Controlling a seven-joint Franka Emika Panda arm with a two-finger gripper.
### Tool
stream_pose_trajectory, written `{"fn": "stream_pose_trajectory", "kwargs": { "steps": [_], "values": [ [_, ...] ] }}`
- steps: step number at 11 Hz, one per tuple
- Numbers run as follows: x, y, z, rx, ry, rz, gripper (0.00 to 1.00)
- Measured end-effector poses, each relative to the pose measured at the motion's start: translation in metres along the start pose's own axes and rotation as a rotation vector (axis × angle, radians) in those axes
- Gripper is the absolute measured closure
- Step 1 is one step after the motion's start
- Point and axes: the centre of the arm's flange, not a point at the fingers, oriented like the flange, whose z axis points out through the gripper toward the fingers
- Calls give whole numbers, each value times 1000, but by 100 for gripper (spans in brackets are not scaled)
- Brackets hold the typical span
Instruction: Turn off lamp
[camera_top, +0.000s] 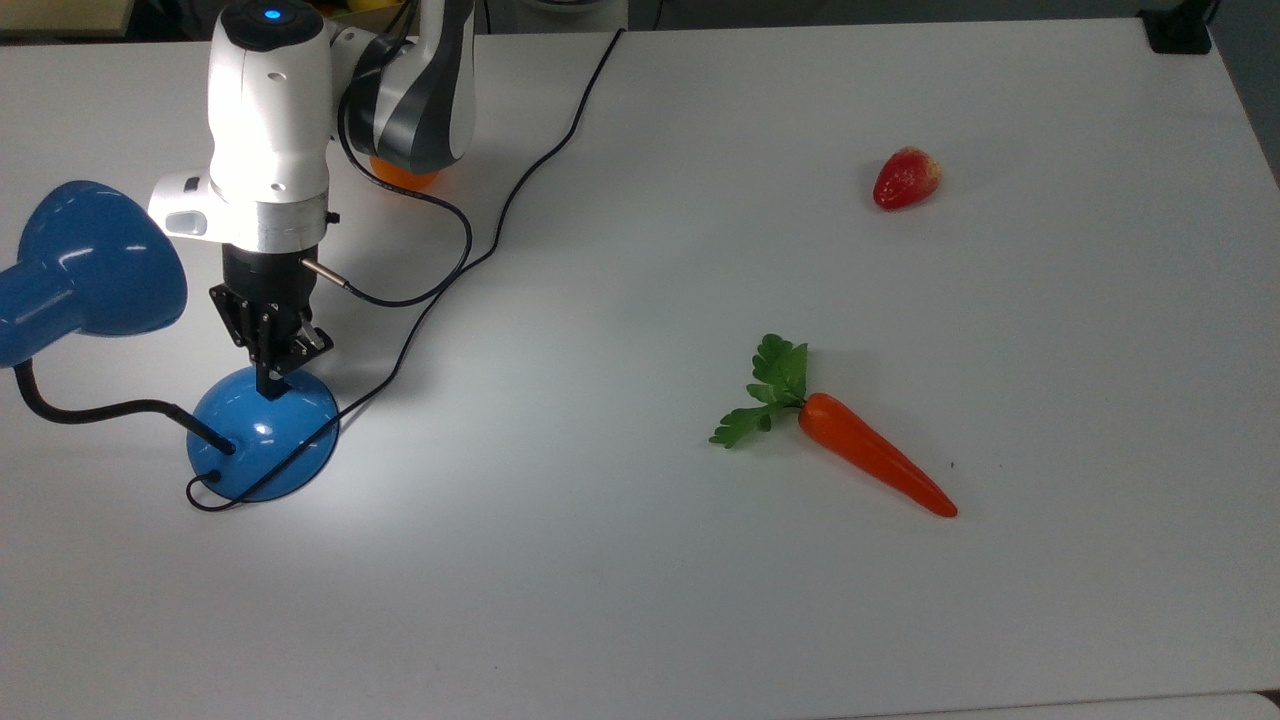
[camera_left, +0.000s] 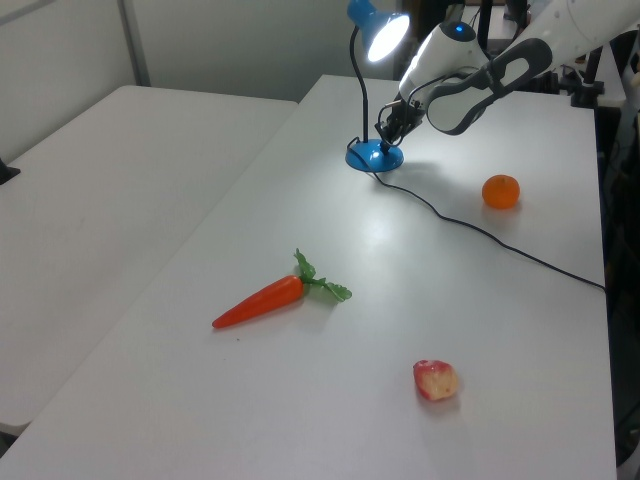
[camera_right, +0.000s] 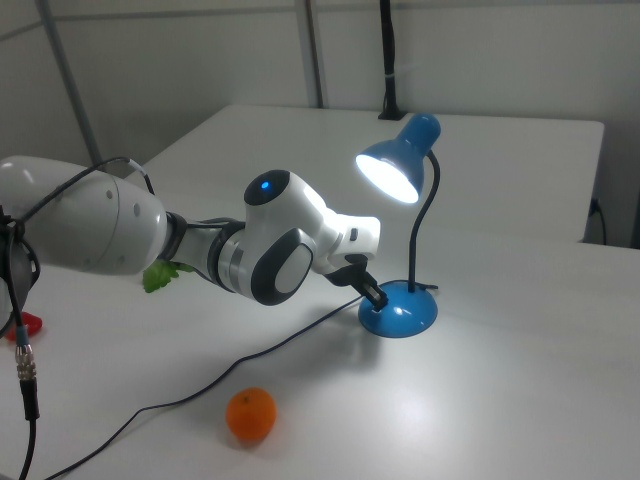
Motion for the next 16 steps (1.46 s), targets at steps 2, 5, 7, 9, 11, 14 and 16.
{"fn": "stream_pose_trajectory", "kwargs": {
  "steps": [2, 5, 7, 9, 11, 14, 16],
  "values": [
    [0, -1, 0, -2, 1, -8, 99],
    [-1, -2, 0, -9, 2, -31, 99],
    [-2, -2, 1, -11, 3, -37, 99],
    [-2, -3, 1, -14, 3, -46, 99],
    [-2, -3, 1, -16, 4, -56, 99],
    [-3, -4, 1, -17, 4, -59, 99],
    [-4, -4, 1, -21, 5, -72, 99]
  ]
}}
